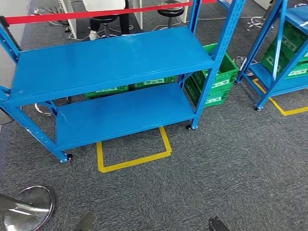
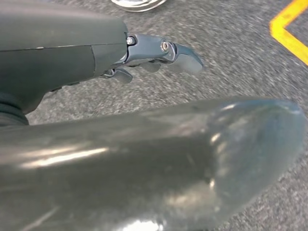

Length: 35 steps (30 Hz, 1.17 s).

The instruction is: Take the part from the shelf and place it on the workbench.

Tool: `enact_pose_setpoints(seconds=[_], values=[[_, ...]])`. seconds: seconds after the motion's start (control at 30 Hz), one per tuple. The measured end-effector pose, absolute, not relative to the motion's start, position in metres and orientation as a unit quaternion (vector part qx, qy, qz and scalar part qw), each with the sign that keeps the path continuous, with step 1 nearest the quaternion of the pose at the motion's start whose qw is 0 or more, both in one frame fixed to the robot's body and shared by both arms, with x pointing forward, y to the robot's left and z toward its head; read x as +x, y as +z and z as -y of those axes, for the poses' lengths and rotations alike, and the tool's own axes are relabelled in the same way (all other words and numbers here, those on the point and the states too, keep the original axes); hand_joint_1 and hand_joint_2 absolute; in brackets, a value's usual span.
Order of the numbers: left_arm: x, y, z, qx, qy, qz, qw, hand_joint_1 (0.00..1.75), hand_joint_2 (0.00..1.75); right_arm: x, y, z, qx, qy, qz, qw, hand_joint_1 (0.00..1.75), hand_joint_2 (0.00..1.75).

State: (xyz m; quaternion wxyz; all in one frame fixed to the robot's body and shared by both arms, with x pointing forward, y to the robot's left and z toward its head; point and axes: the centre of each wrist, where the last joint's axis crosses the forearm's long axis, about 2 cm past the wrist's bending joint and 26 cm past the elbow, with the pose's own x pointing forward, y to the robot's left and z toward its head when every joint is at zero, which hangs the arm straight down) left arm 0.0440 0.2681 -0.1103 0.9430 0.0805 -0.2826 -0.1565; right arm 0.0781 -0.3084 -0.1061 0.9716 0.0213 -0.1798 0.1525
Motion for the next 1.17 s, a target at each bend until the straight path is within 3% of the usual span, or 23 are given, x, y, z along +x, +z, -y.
enact_pose_setpoints(seconds=[1.17], values=[[0.029, -0.111, -0.267, 0.1, -0.156, 0.277, 0.943, 0.0, 0.0, 0.06, -0.109, 0.304, 0.045, 0.152, 0.172, 0.972, 0.0, 0.0]])
